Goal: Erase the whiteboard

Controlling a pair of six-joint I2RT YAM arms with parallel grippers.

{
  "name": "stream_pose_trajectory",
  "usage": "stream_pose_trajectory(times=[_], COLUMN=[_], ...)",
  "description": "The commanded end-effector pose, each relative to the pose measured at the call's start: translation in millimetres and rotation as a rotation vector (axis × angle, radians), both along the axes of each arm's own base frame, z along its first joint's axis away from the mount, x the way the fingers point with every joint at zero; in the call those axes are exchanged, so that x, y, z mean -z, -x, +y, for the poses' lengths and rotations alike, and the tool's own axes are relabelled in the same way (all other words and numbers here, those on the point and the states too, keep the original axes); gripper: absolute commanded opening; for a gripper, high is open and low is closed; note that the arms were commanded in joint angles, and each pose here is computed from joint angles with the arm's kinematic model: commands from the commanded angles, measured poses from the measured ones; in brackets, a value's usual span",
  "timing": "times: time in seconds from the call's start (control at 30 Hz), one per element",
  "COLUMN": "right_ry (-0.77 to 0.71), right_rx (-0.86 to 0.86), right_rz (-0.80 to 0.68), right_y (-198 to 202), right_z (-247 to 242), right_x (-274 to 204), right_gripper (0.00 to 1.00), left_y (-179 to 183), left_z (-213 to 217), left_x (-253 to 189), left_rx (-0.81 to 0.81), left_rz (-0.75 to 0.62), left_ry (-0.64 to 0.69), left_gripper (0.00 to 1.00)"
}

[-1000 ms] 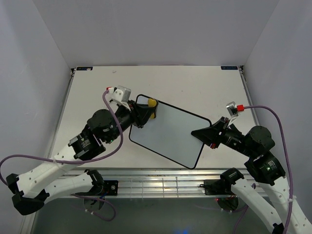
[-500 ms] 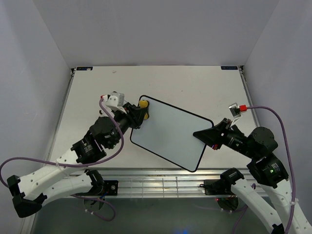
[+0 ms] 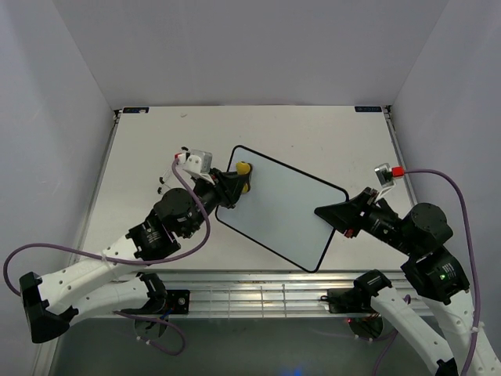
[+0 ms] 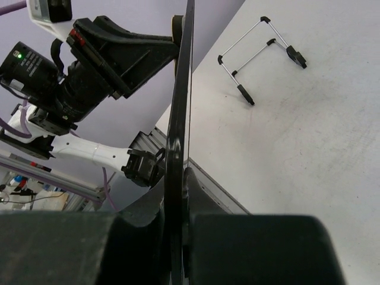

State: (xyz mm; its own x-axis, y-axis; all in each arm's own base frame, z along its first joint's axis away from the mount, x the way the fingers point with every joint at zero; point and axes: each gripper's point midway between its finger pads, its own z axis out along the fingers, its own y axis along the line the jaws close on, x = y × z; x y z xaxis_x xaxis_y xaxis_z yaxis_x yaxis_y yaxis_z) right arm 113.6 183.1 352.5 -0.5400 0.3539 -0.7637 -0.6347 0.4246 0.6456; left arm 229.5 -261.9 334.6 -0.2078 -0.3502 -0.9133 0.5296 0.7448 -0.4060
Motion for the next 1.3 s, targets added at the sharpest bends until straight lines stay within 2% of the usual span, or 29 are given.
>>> stream_pose_trajectory(times=[0.0, 0.2, 0.4, 0.5, 0.63, 0.77, 0.87, 0.97, 1.1, 1.13, 1.2, 1.27], right_ry=[-0.209, -0.209, -0.159, -0.165, -0.177, -0.214, -0.232, -0.226, -0.212, -0.196, -0.145, -0.037], right_rx=[-0.152, -0.147, -0.085, -0.102, -0.108, -0.154, -0.192, -0.168, -0.132, -0.111, 0.046, 0.211], right_rz=[-0.258, -0.262, -0.284, -0.302, -0.324, -0.322, -0.304, -0.285, -0.321, -0.318, -0.276, -0.264], right_y=[40.2, 38.4, 35.6, 42.7, 49.2, 50.0, 47.1, 37.4, 30.3, 27.0, 2.9, -20.8], right_z=[2.2, 2.5, -5.9, -7.5, -10.2, -3.4, 3.9, 6.1, 4.7, 3.2, -9.3, -27.9], right_x=[-89.1, -90.5, -86.8, -90.9, -99.9, -104.3, -101.5, -96.2, -101.9, -103.0, -98.5, -87.9], right_gripper=[0.08, 0.08, 0.08, 0.08, 0.08, 0.08, 0.08, 0.08, 0.08, 0.08, 0.08, 0.08], left_y=[23.1, 29.1, -15.1, -36.7, -44.3, -29.3, -19.5, 6.0, 48.7, 53.1, 54.2, 35.8], left_z=[-38.8, -66.3, -15.5, 14.0, 27.4, 0.3, -17.6, -47.8, -87.3, -88.7, -86.1, -67.0], left_x=[20.1, 29.7, 41.0, 39.9, 50.3, 42.9, 36.2, 33.3, 47.1, 49.8, 53.7, 71.1], left_rx=[0.171, 0.208, -0.064, -0.121, -0.103, 0.059, 0.119, 0.17, 0.296, 0.3, 0.298, 0.194], left_rz=[0.016, 0.024, 0.081, 0.094, 0.104, 0.069, 0.062, 0.044, 0.1, 0.109, 0.132, 0.207], left_ry=[-0.01, -0.059, -0.141, -0.116, -0.1, -0.039, -0.012, -0.028, -0.029, -0.028, -0.018, -0.077], left_gripper=[0.0, 0.0, 0.0, 0.0, 0.0, 0.0, 0.0, 0.0, 0.0, 0.0, 0.0, 0.0])
